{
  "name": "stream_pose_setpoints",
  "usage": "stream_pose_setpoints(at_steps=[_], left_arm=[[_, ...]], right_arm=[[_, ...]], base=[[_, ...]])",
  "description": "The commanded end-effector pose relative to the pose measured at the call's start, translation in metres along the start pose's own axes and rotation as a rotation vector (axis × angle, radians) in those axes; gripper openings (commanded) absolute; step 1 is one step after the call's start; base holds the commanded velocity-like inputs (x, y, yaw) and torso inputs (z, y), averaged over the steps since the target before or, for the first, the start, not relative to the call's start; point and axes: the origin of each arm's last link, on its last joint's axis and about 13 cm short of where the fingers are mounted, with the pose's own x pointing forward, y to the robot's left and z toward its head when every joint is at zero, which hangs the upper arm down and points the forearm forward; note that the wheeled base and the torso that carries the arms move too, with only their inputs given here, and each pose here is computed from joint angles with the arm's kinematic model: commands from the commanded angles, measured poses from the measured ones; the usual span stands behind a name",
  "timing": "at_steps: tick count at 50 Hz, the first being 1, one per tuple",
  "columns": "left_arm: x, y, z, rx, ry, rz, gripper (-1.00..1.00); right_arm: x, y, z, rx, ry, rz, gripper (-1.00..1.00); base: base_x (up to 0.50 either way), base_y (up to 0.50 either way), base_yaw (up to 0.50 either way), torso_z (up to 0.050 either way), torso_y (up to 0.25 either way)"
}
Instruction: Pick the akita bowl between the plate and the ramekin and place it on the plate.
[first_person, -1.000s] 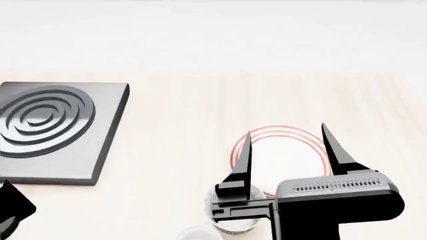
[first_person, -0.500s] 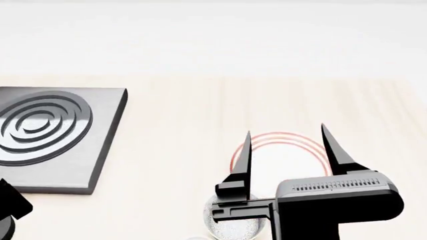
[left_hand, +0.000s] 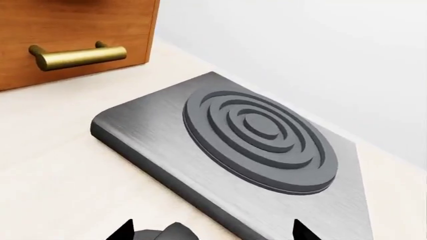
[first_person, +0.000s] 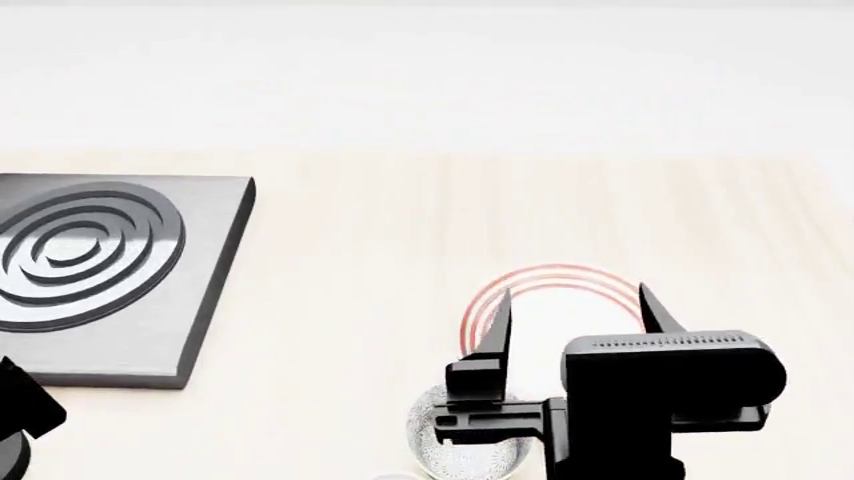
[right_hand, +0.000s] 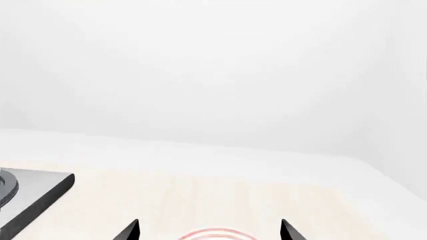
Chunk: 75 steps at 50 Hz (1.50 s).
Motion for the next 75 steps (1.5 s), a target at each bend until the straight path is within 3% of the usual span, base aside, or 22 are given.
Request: stream_pose_setpoints(at_steps=[1, 9, 11, 14, 16, 25, 33, 48, 65, 75], left_arm=[[-0.001, -0.001, -0.003, -0.013, 0.016, -0.007, 1.0], [-0.001, -0.001, -0.003, -0.014, 0.016, -0.006, 1.0], [-0.001, -0.001, -0.003, -0.014, 0.016, -0.006, 1.0], [-0.001, -0.001, -0.003, -0.014, 0.015, -0.006, 1.0], [-0.001, -0.001, -0.003, -0.014, 0.015, -0.006, 1.0], [-0.001, -0.001, -0.003, -0.014, 0.015, -0.003, 1.0], [-0.001, -0.001, -0.004, -0.01, 0.014, -0.004, 1.0], [-0.001, -0.001, -0.003, -0.011, 0.017, -0.007, 1.0], [-0.001, -0.001, -0.004, -0.012, 0.02, -0.002, 1.0], [-0.001, -0.001, -0.004, -0.012, 0.02, -0.002, 1.0]], right_arm=[[0.005, 0.001, -0.006, 0.012, 0.124, 0.004, 1.0], [0.009, 0.004, -0.01, -0.017, 0.159, 0.023, 1.0], [0.009, 0.003, -0.011, 0.015, 0.221, 0.028, 1.0], [0.01, 0.003, -0.013, -0.016, 0.193, 0.03, 1.0], [0.01, 0.004, -0.013, 0.09, 0.23, 0.006, 1.0], [0.01, 0.005, -0.021, 0.111, 0.316, 0.039, 1.0], [0.011, 0.003, -0.024, 0.225, 0.405, 0.03, 1.0], [0.019, 0.0, -0.02, 0.224, 0.488, 0.017, 1.0], [0.025, 0.002, -0.018, 0.135, 0.571, 0.038, 1.0], [0.028, 0.002, -0.021, 0.162, 0.594, 0.045, 1.0]], base=[[0.0, 0.0, 0.0, 0.0, 0.0], [0.0, 0.0, 0.0, 0.0, 0.0], [0.0, 0.0, 0.0, 0.0, 0.0], [0.0, 0.0, 0.0, 0.0, 0.0], [0.0, 0.0, 0.0, 0.0, 0.0], [0.0, 0.0, 0.0, 0.0, 0.0], [0.0, 0.0, 0.0, 0.0, 0.0], [0.0, 0.0, 0.0, 0.0, 0.0], [0.0, 0.0, 0.0, 0.0, 0.0], [0.0, 0.0, 0.0, 0.0, 0.0]])
